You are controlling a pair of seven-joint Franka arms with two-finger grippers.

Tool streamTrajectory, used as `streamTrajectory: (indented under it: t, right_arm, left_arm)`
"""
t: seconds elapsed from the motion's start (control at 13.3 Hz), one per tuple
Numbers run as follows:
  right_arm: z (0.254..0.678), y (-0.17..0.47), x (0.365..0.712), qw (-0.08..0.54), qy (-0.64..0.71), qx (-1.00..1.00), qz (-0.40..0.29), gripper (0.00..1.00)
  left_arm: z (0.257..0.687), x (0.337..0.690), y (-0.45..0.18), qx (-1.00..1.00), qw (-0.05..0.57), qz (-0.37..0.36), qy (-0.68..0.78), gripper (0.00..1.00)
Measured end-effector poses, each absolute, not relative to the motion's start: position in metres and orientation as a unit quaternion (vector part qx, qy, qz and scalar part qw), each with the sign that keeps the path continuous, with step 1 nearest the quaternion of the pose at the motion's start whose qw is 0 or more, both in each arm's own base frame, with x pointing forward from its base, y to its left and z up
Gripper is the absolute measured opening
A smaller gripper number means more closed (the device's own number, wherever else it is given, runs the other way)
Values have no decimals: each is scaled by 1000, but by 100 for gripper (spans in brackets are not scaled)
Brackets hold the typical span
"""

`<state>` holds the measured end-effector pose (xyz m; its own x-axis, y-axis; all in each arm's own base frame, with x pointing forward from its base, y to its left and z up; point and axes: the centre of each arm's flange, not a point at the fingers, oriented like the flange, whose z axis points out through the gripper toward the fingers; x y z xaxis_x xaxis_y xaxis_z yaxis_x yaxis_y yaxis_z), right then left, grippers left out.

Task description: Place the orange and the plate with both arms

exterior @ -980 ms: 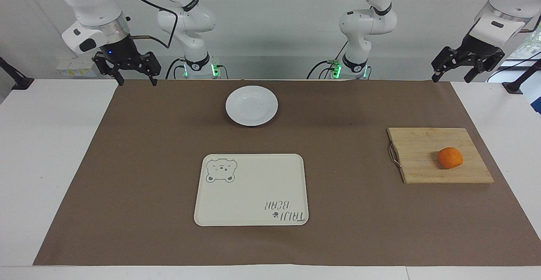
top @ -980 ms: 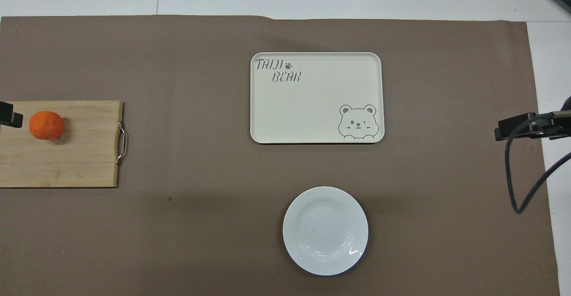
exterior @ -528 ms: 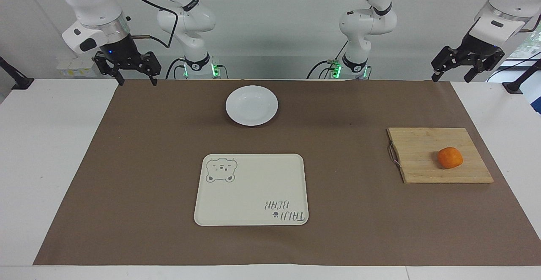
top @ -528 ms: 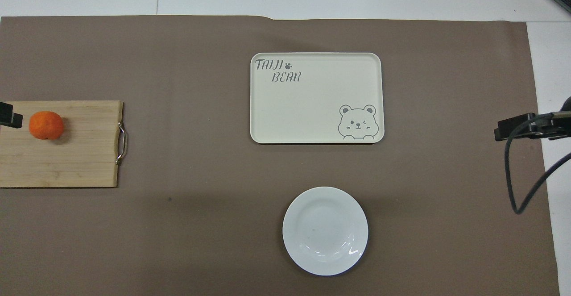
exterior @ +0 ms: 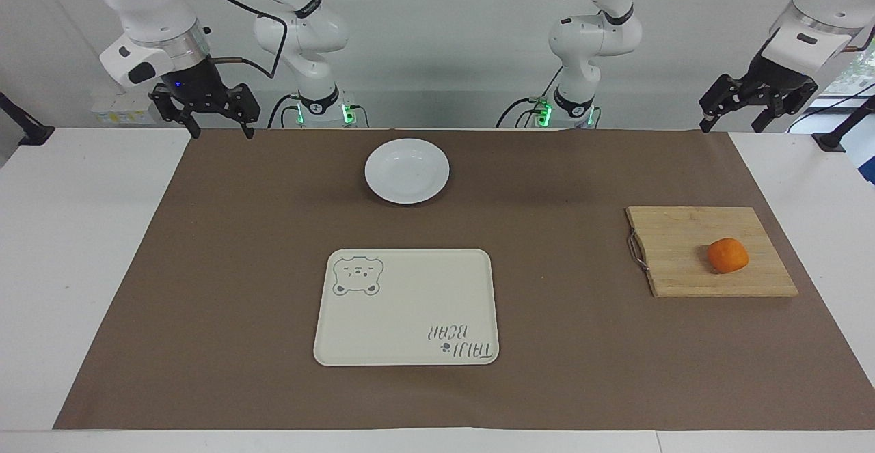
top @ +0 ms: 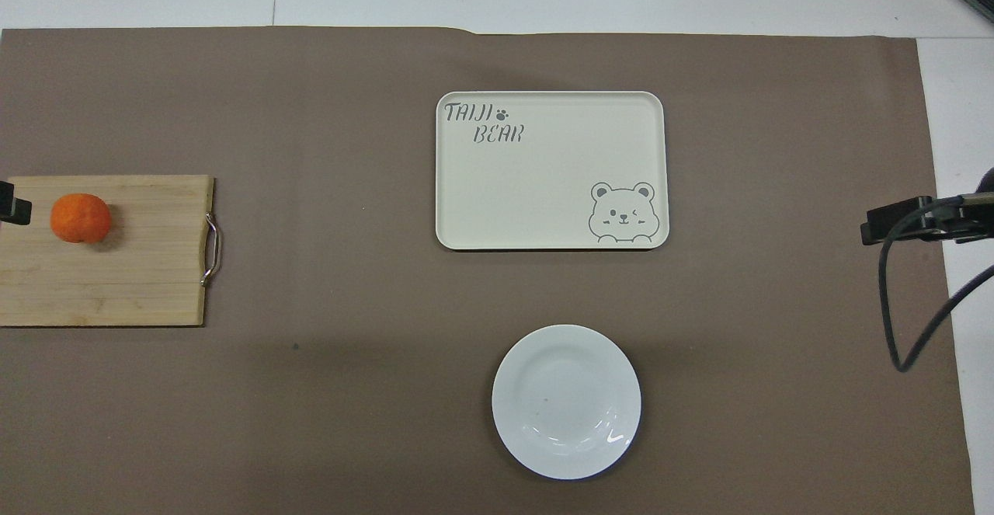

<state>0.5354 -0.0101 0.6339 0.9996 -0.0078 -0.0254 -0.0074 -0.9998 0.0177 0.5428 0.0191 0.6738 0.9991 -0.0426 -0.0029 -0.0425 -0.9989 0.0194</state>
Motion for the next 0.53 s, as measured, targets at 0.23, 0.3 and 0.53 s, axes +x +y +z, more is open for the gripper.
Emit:
streamTrajectory:
  t: [0.23, 0.3, 0.53]
  right_arm:
    - [634, -10, 535, 9, -4, 1000, -13, 100]
    - [634, -10, 535, 9, -4, 1000, -13, 100]
    - [634, -10, 535, 9, -4, 1000, -13, 100]
  left_arm:
    - [674, 543, 19, 1000, 10, -2, -21, 100]
    - [674, 543, 19, 1000, 10, -2, -22, 100]
    - [674, 543, 16, 1000, 10, -1, -24, 100]
